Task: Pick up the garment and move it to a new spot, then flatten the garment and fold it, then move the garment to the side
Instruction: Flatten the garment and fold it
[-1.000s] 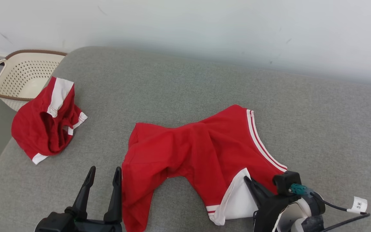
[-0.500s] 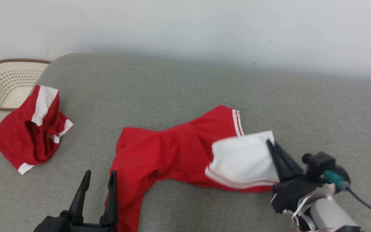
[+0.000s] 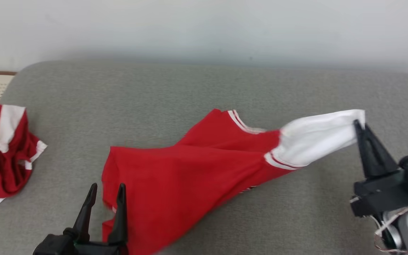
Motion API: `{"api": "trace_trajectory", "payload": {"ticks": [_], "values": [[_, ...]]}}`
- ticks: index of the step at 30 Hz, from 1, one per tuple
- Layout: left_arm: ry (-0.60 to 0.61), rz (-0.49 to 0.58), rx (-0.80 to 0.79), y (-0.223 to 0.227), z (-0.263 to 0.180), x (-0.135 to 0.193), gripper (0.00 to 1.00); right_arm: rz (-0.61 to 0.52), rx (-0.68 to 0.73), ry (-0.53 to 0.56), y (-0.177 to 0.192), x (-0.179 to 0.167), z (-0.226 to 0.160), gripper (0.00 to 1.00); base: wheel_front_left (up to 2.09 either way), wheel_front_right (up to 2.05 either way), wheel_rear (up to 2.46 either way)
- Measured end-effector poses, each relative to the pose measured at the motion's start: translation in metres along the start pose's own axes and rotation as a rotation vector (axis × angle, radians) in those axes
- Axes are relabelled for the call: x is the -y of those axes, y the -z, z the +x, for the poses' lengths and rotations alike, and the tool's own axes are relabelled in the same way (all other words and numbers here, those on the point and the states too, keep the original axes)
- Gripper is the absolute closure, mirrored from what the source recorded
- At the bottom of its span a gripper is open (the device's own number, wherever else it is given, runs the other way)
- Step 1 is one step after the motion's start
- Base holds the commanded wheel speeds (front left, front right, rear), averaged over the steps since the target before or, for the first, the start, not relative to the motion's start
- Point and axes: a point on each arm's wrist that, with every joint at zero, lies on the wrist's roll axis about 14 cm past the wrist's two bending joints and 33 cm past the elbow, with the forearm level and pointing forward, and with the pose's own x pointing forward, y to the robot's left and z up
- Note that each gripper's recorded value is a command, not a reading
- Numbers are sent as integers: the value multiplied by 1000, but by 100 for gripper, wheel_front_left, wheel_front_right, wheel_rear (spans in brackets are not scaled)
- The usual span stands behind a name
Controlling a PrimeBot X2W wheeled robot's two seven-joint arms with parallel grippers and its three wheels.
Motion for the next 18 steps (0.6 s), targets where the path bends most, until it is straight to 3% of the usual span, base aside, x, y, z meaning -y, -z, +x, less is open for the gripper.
{"api": "trace_trajectory", "payload": {"ticks": [4, 12, 13, 14, 15, 18], "values": [[29, -11, -5, 5, 8, 10, 0, -20, -15, 12, 1, 10, -18, 100, 0, 0, 0], [50, -20, -24, 14, 14, 17, 0, 65, -170, 30, 46, 3, -55, 100, 0, 0, 0], [54, -21, -24, 14, 14, 17, 0, 77, -180, 39, 49, 3, -58, 86, 0, 0, 0], [55, -21, -24, 13, 14, 17, 0, 82, -187, 47, 51, 4, -61, 36, 0, 0, 0], [53, -20, -23, 13, 14, 16, 0, 85, -187, 53, 51, 4, -62, 0, 0, 0, 0], [48, -19, -22, 12, 13, 15, 0, 91, -149, 79, 40, 9, -60, 0, 0, 0, 0]]}}
